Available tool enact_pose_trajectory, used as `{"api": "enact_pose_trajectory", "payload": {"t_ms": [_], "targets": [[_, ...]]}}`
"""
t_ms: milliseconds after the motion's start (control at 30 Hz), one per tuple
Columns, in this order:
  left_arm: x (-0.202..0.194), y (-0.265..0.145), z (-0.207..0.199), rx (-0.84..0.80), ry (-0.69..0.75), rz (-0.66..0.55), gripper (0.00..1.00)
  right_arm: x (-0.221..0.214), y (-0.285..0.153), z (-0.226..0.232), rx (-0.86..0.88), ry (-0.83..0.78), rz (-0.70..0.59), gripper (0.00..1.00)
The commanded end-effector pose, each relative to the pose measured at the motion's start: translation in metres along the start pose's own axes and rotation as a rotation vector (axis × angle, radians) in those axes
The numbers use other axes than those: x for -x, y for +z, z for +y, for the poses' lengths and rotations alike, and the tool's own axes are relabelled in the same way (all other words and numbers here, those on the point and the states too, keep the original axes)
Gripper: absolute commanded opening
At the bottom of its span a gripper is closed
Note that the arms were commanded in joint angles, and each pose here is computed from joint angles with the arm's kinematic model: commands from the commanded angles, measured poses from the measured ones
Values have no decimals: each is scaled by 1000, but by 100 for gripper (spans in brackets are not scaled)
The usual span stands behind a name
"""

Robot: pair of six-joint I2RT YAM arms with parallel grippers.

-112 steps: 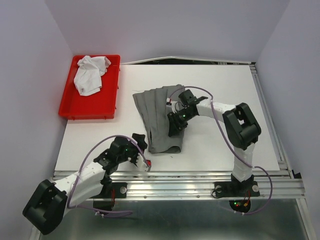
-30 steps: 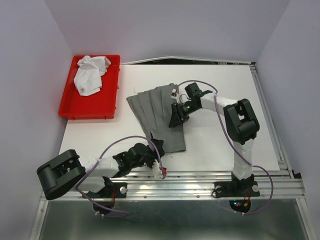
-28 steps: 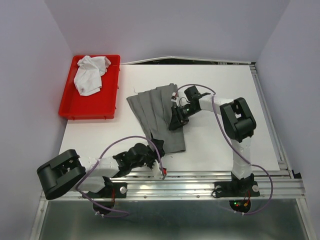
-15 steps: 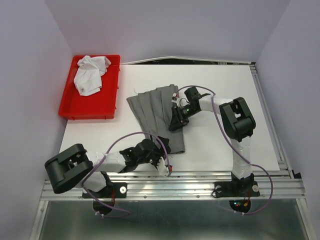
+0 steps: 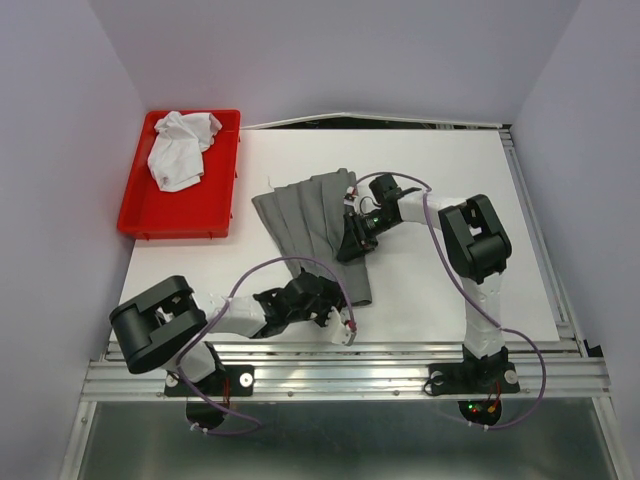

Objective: Fold and stack the skirts
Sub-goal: Fold the skirt

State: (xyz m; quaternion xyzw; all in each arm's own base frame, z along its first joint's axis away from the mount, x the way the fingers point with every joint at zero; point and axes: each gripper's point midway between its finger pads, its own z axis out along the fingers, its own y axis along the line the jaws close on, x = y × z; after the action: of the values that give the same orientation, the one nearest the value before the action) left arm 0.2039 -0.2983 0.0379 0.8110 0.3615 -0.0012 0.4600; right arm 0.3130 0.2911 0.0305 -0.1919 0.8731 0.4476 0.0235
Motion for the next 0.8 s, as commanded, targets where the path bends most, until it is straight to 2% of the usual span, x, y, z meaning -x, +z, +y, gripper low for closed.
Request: {"api": "enact_pose_trajectory", "payload": {"t_ms": [0, 33, 100, 133, 167, 267, 333, 467, 600, 667, 700, 767], "targets": [[9, 1, 28, 73, -23, -2, 55, -21, 15, -29, -102, 32, 45, 45], [7, -1, 30, 81, -19, 8, 49, -23, 15, -29, -104, 37, 48, 45], [8, -4, 31, 69, -6, 13, 44, -26, 15, -29, -106, 46, 50, 45], [6, -5, 20, 18, -3, 19, 40, -26, 13, -28, -109, 49, 48, 45], [10, -8, 25, 16, 3, 10, 29, -32, 13, -28, -110, 65, 55, 44], [14, -15, 17, -44, -26, 4, 8, -45, 5, -21, -116, 72, 52, 42], [21, -22, 17, -62, -43, -21, 0, -44, -9, -4, -109, 25, 21, 44], [41, -39, 16, -95, -62, -97, 0, -20, -43, 33, -99, -126, -88, 54], [62, -55, 6, -156, -94, -156, 0, 50, -79, 69, -142, -296, -255, 63], [70, -61, 8, -172, -112, -170, 0, 72, -87, 70, -162, -332, -288, 65], [72, -64, 2, -206, -124, -171, 0, 80, -81, 60, -183, -330, -279, 68], [78, -68, 6, -222, -161, -175, 0, 102, -77, 49, -215, -375, -284, 69]]}}
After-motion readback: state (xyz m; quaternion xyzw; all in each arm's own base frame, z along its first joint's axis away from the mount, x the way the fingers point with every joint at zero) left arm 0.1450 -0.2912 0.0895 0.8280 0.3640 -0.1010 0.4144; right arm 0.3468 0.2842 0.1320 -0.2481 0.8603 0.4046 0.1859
